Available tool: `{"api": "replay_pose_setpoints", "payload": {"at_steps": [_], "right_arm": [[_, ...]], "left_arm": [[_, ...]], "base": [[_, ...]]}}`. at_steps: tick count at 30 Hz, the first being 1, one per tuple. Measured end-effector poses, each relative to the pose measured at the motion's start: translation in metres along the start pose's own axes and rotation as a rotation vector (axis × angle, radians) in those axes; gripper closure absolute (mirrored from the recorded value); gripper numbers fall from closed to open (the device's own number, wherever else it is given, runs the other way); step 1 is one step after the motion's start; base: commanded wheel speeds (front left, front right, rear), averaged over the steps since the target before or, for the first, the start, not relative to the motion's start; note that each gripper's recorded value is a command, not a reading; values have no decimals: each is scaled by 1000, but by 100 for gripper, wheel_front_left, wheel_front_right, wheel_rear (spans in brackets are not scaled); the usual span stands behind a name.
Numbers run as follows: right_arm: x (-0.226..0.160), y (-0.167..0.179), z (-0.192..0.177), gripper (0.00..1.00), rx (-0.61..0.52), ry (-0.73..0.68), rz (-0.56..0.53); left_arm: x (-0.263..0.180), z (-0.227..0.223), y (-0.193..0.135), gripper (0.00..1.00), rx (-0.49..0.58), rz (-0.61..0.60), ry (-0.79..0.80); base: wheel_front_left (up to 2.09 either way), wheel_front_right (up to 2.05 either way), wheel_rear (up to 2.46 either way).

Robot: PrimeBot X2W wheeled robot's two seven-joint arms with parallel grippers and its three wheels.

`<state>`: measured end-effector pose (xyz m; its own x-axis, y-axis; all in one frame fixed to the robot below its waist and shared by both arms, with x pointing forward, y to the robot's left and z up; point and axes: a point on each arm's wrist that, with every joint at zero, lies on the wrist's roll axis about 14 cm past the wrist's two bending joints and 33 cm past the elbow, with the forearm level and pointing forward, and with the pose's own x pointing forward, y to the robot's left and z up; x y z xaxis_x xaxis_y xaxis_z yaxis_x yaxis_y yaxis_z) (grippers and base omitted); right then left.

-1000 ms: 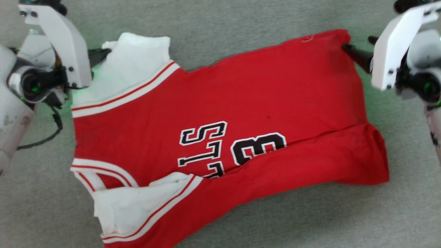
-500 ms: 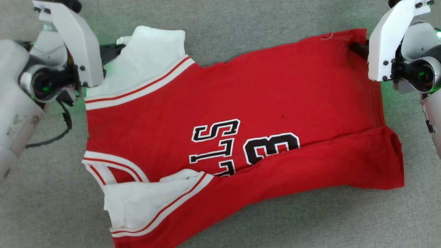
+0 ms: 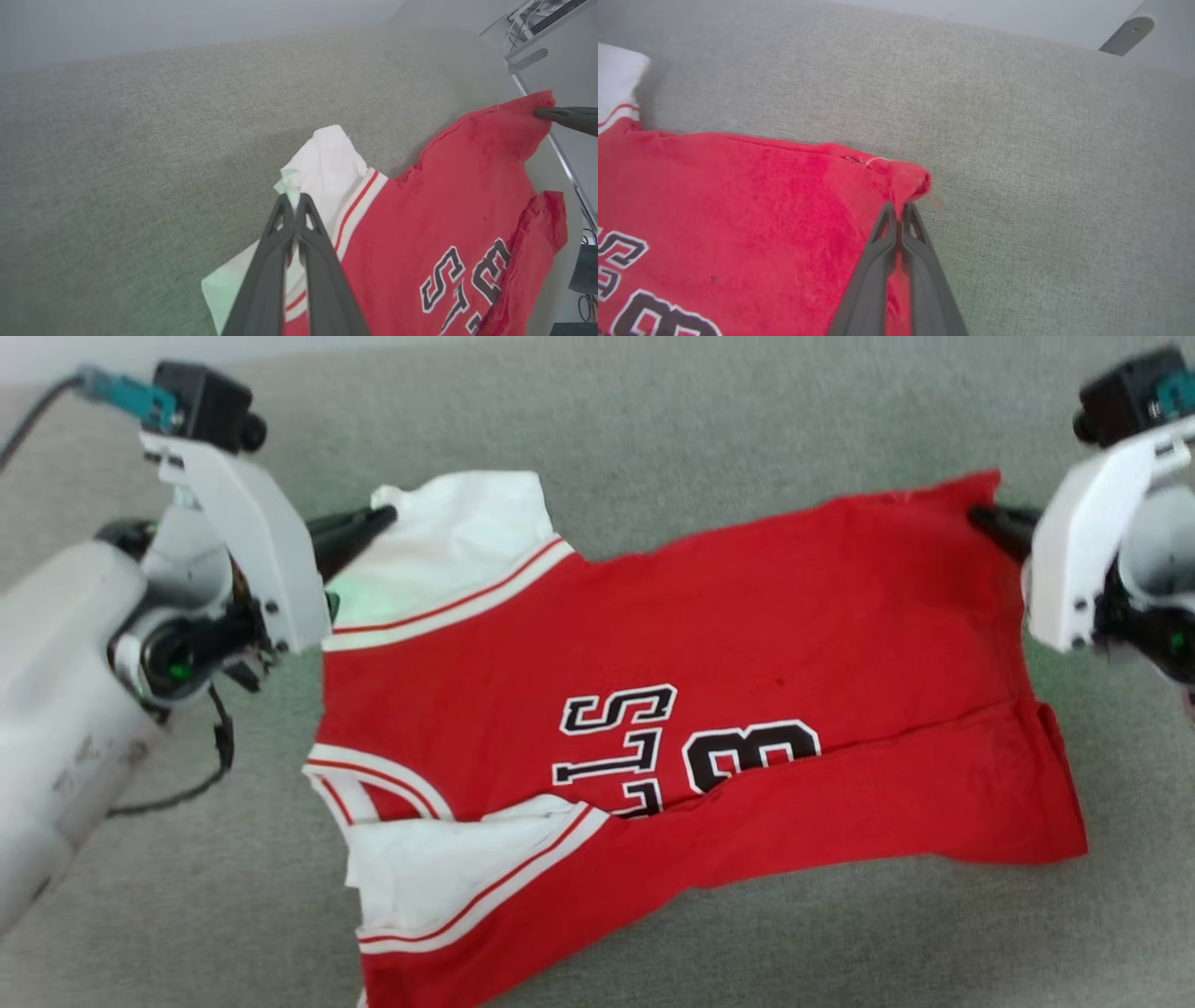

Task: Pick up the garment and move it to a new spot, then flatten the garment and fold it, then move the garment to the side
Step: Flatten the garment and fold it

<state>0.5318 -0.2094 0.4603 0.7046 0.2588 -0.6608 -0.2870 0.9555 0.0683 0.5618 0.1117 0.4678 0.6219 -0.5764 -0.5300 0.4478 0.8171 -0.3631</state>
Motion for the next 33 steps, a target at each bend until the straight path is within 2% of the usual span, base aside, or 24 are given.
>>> {"api": "replay_pose_setpoints", "payload": {"at_steps": [6,12,16,21,30,33], "right_arm": [[-33,5,-11,100,-41,-29,36],[-54,9,-34,100,-58,-18,75],[-63,8,-59,100,-71,17,84],[-67,5,-76,100,-40,17,90],[-61,1,-106,100,16,29,69],[-55,-1,-118,100,4,55,50]], "left_arm": [[-43,4,-31,100,40,-69,-114],[-83,-23,-53,100,47,-122,-163],[-105,-51,-65,100,9,-152,-174],[-126,-78,-64,100,-48,-150,-190],[-129,-122,-71,100,-178,-162,-148],[-123,-134,-67,100,-199,-146,-123]], "base": [[0,0,0],[0,0,0],[0,0,0],[0,0,0],[0,0,0],[0,0,0]]}}
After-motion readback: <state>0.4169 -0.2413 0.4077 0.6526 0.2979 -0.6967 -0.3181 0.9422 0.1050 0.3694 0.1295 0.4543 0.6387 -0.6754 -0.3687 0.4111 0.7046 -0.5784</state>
